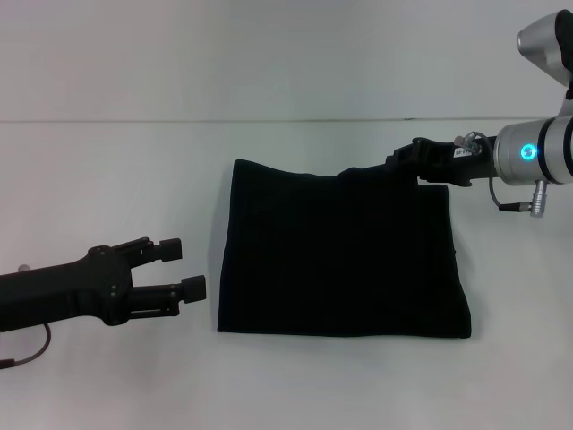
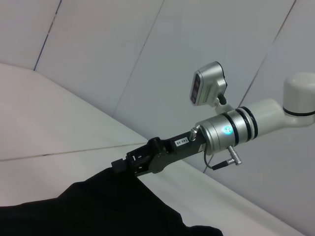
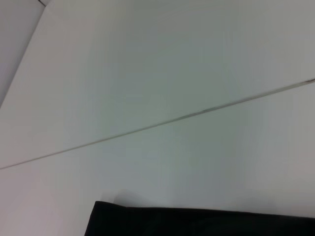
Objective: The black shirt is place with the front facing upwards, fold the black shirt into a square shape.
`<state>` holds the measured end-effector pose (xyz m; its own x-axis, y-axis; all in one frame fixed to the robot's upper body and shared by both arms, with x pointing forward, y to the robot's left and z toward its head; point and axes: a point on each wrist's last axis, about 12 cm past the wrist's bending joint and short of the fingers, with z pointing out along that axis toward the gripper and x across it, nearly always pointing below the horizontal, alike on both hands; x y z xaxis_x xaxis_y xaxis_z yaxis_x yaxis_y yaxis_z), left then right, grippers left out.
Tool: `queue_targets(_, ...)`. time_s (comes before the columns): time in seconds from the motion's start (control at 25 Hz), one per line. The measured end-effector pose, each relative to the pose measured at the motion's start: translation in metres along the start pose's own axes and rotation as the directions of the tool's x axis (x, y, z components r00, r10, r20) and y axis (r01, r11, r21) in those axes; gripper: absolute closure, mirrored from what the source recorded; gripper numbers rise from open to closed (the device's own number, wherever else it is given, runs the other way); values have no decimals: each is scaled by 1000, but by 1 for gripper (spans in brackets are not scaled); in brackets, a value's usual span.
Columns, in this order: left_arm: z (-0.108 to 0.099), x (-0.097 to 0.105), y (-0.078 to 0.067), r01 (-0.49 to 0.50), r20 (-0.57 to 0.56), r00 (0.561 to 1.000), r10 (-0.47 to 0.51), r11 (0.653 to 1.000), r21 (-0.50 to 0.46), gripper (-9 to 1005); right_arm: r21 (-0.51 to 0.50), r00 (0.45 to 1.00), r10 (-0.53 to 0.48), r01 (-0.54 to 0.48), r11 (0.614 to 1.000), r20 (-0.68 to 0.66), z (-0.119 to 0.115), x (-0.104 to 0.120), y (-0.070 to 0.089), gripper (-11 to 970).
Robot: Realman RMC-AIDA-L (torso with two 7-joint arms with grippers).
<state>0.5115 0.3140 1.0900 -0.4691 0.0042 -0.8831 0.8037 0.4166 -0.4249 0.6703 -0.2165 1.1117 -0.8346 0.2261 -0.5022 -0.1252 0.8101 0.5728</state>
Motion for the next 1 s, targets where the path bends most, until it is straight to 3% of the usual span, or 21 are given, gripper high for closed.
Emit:
queue_targets(0.12, 0, 0, 0, 2, 3, 1000, -2, 1000, -2, 31, 4, 1000, -2, 2, 1000, 0, 0, 0, -1, 624)
queue_targets(0.52, 0, 0, 0, 5, 5, 1000, -5, 1000, -2, 31, 20, 1000, 9, -9, 1000, 28, -6, -1, -12, 852)
queue_targets(1.0, 0, 0, 1, 16, 6, 1000, -16, 1000, -4, 32, -4, 996, 26, -25, 1000, 90, -16, 0, -24, 903)
